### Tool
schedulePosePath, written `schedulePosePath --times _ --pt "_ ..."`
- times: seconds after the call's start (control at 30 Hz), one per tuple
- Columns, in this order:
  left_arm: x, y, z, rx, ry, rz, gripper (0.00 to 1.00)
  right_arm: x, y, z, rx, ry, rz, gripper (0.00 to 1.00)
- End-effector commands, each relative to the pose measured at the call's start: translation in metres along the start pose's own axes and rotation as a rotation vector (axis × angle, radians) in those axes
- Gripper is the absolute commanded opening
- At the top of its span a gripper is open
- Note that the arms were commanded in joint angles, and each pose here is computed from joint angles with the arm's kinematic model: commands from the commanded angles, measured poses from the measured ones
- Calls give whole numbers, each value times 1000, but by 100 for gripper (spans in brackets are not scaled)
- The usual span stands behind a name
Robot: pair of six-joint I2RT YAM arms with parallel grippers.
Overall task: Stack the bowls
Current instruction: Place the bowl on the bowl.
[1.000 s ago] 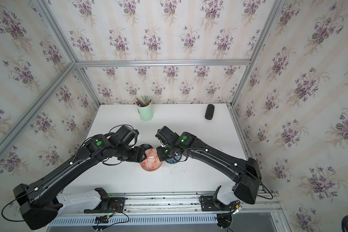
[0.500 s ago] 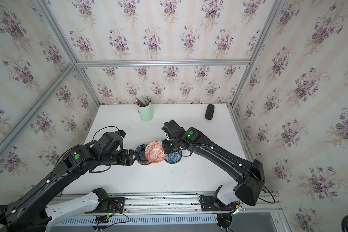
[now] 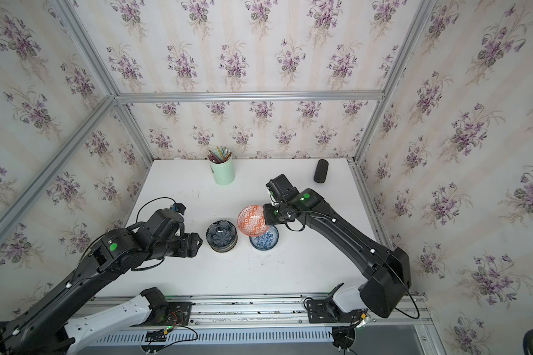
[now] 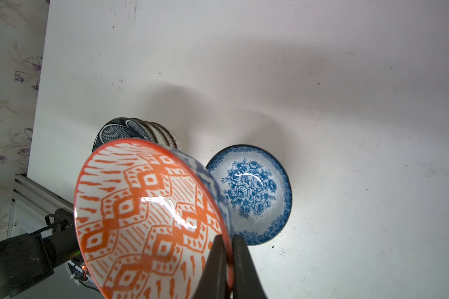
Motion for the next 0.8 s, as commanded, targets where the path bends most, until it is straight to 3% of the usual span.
schedulePosePath --times 0.0,0.4,0.77 --pt "-8 -3 1 2 -53 65 83 -5 -7 -5 -20 -40 3 0" --pt "-11 3 32 -23 -56 94 83 1 -38 2 17 -36 75 0" --pt "-9 6 33 -12 -57 83 83 8 -55 12 30 -25 138 0"
Point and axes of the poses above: each gripper's point midway between its finger pads, its own z axis out along the fingers, its own y axis along the line the jaws close on, x = y × z, the point moved 9 cm from there along -z, back along the fingers, and after that the axes turned 12 degrees about -z, right-handed, at the moved point
